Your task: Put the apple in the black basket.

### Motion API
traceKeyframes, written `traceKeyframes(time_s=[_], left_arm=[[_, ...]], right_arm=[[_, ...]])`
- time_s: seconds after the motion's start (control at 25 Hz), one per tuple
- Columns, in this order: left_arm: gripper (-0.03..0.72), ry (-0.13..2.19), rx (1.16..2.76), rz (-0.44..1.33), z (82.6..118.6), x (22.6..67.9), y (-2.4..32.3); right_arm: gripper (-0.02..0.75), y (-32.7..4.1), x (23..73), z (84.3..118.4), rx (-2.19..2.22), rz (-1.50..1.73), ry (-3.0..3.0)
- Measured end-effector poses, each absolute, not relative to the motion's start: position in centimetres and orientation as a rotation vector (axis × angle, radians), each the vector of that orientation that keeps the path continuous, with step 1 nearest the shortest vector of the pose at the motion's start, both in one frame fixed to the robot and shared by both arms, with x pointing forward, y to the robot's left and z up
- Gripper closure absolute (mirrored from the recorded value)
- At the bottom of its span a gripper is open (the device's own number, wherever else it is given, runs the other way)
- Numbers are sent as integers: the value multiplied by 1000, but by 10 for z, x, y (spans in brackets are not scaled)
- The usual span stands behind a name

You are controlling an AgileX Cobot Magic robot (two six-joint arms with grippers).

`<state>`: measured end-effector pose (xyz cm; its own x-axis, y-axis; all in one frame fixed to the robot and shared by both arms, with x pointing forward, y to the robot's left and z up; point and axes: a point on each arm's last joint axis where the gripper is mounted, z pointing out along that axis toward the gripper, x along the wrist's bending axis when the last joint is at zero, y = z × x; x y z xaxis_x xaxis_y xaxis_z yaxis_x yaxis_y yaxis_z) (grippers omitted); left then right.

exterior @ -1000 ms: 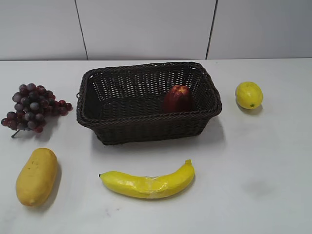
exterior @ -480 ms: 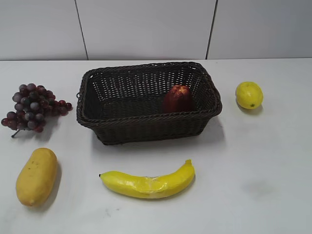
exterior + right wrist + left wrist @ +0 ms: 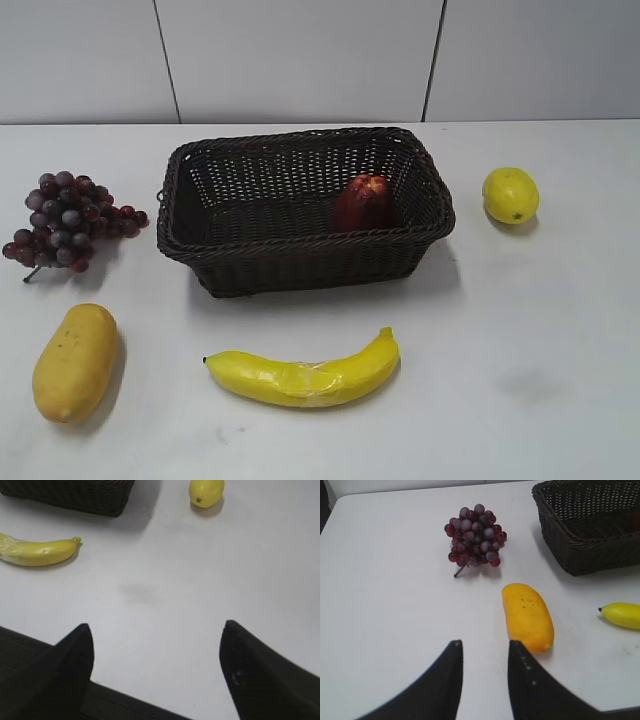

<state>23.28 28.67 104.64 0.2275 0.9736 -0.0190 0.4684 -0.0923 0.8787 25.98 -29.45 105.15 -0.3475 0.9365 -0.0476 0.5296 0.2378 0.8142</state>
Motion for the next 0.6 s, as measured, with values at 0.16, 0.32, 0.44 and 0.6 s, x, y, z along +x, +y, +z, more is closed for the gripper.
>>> traceKeyframes(time_s=[0.16, 0.32, 0.44, 0.6], left_arm=[[453, 1357, 1691, 786, 1046, 233, 287], [453, 1357, 1691, 786, 1046, 233, 287], [453, 1357, 1691, 786, 1046, 233, 287], [453, 1357, 1691, 785, 1046, 233, 287]], right_arm=[[146, -295, 259, 1052, 1364, 968, 1936], [147, -300, 250, 1053, 1417, 966, 1797], [147, -303, 239, 1053, 1439, 972, 1665], [147, -303, 235, 1053, 1481, 944, 1573]])
